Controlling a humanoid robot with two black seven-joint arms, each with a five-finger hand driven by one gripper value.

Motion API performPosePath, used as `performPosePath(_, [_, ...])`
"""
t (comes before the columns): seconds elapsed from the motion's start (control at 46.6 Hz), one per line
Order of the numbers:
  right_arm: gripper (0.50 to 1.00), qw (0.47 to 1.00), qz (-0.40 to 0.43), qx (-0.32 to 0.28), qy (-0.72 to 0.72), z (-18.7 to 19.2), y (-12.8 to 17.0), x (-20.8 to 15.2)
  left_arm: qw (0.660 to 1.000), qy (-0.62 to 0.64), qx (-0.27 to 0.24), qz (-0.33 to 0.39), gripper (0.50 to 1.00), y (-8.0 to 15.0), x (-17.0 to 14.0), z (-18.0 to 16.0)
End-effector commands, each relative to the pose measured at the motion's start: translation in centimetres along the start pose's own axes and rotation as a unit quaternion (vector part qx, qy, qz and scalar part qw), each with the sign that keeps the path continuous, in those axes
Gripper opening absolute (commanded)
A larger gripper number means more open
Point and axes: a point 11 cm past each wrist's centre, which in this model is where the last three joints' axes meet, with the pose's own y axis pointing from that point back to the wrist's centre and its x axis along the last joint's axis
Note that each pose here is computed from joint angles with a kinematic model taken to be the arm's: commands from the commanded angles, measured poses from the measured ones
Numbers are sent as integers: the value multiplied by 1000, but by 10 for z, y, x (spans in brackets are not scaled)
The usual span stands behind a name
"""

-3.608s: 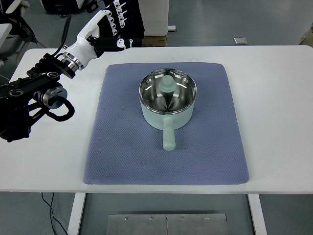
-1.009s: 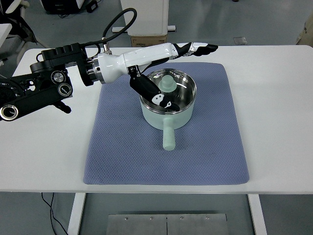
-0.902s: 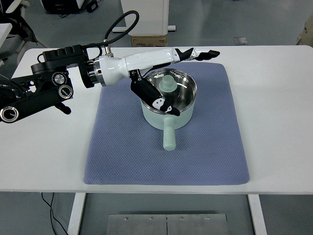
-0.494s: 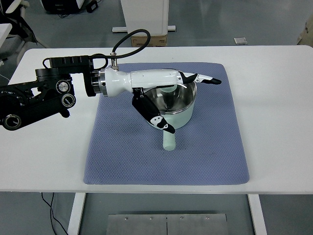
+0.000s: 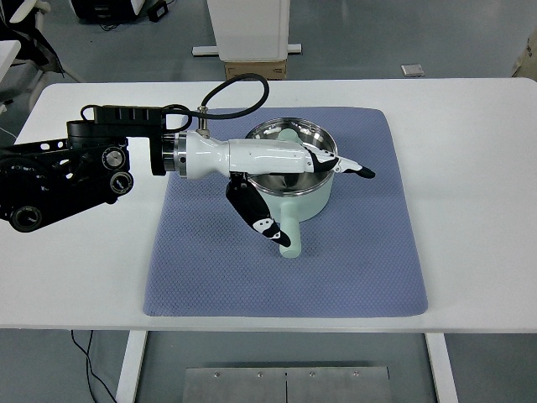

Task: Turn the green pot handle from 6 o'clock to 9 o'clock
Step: 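Lower the left hand across the pot down onto the green handle, then push the green handle with the left hand, turning the pot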

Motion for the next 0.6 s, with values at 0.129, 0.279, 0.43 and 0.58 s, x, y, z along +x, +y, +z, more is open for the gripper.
performPosePath(0.129, [1000,1000,0,0,0,0,0,0,1000,-14,4,-22,1000,-3,-9,-2])
performPosePath(0.279, [1000,1000,0,0,0,0,0,0,998,-40,10,-43,1000,-5,-14,-3])
performPosePath(0.43, [1000,1000,0,0,0,0,0,0,997,-54,11,-58,1000,-7,-19,-4])
performPosePath(0.58, [1000,1000,0,0,0,0,0,0,995,-65,14,-77,1000,-10,-28,-6])
